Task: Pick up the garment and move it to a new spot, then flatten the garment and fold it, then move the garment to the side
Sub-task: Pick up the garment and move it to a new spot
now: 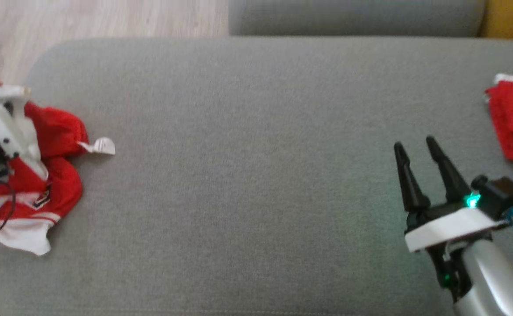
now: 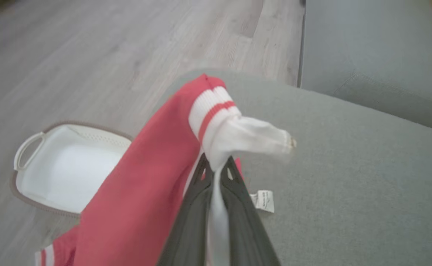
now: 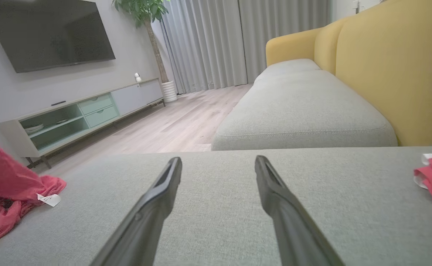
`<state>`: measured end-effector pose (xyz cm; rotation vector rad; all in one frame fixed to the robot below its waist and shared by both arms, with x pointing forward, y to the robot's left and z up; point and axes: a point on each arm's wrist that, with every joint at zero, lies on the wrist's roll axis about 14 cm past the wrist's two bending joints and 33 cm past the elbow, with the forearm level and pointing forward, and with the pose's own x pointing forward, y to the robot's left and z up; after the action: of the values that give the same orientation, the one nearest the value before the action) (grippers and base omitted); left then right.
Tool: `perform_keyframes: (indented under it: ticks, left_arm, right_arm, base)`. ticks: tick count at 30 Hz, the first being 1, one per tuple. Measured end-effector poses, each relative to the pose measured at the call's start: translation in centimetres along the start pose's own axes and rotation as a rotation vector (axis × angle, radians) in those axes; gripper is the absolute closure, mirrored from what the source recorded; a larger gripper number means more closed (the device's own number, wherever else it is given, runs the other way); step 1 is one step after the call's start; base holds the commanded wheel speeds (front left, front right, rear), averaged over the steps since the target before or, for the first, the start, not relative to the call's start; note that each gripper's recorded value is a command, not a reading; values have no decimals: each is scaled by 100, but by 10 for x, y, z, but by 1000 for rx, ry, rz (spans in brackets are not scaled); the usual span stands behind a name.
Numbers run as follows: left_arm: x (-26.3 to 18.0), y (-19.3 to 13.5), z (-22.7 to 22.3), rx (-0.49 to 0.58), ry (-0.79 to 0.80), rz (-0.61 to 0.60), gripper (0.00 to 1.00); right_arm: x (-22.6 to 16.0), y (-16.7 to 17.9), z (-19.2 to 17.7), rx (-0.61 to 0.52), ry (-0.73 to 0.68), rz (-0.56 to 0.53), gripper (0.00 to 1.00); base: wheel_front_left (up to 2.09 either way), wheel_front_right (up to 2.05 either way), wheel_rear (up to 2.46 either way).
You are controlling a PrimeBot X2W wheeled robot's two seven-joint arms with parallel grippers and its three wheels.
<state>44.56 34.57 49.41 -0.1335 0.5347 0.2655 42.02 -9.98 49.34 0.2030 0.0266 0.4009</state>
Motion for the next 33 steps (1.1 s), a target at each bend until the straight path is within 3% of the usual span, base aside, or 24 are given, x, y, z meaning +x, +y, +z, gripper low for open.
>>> perform_keyframes:
  ticks: [7,15,21,27,33]
  left_arm:
    - [-36,-61,75,120,-226,-158,100]
    - [-100,-189,152,230,-473,-460,100]
    - [-159,-282,178,193,-577,-736,100]
    - [-169,-337,145,210,-515,-889,100]
    - [-112,-344,27,164,-269,-881,100]
  right_arm:
    - [-24,2,13,0,-36,-34,0]
    - [-46,-11,30,-9,-93,-107,0]
    - [-67,-34,37,-12,-119,-191,0]
    - [-84,-53,40,-11,-130,-262,0]
    - [-90,-61,33,-6,-109,-291,0]
  base:
    - [0,0,0]
    - [0,0,0]
    - [0,0,0]
    - [0,0,0]
    - [0,0,0]
